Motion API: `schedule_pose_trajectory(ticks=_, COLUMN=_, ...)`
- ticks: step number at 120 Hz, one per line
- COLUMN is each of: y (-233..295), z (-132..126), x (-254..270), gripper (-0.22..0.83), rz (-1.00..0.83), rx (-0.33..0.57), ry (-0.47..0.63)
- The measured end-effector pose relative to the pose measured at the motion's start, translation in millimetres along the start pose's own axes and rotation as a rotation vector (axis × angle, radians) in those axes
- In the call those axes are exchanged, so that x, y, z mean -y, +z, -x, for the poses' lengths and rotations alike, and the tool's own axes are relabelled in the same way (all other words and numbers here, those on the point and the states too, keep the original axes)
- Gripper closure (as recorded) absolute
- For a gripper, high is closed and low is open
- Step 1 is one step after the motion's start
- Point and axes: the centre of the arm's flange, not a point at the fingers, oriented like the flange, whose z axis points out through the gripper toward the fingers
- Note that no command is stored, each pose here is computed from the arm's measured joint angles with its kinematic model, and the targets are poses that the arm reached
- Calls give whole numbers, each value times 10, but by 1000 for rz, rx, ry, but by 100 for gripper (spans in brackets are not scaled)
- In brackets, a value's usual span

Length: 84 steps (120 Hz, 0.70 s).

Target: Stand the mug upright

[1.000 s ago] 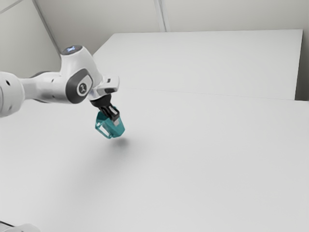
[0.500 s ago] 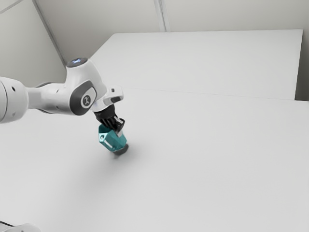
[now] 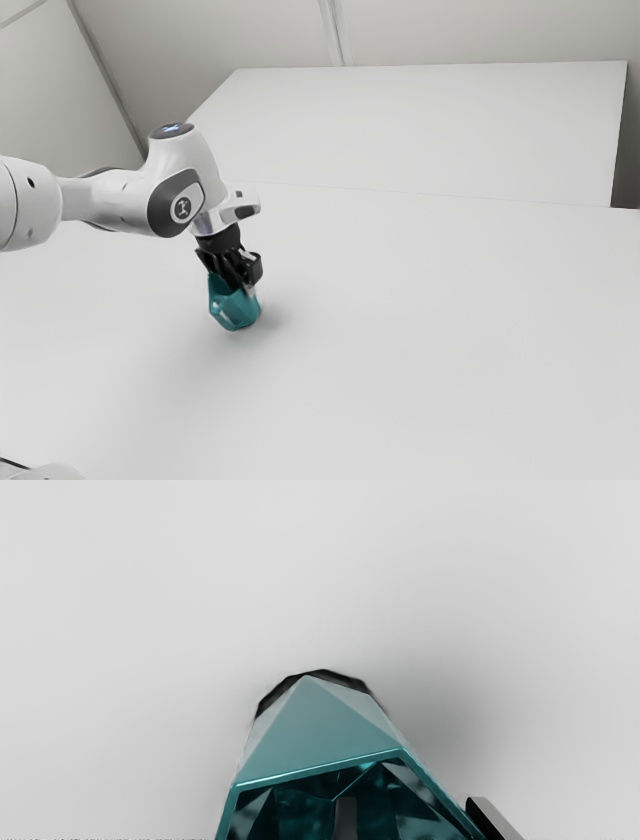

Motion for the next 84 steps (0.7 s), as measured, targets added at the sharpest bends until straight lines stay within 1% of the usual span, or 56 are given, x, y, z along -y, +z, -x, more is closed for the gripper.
schedule_pose_trajectory(ticks=7, y=4, z=3, x=0, gripper=30, rz=2, rx=3, ry=-5)
schedule_pose_trajectory(ticks=14, y=-7, z=2, x=-15, gripper=23, rz=0, rx=3, ry=-6)
schedule_pose_trajectory(ticks=31, y=-154, z=14, x=-105, gripper=12, rz=-29, rx=-12, ry=-4)
schedule_pose_trajectory(ticks=45, y=-437, z=8, x=-184, gripper=7, rz=-71, rx=-38, ry=-6)
schedule_pose_trajectory(ticks=60, y=-918, z=-134, x=-297, gripper=4, rz=-56, rx=-84, ry=-10)
schedule_pose_trajectory(ticks=72, y=-1489, z=-294, x=-400, gripper=2, rz=-37, rx=-140, ry=6)
schedule_pose_trajectory(ticks=84, y=-1937, z=-351, x=-490, gripper=1, rz=-28, rx=-168, ry=24)
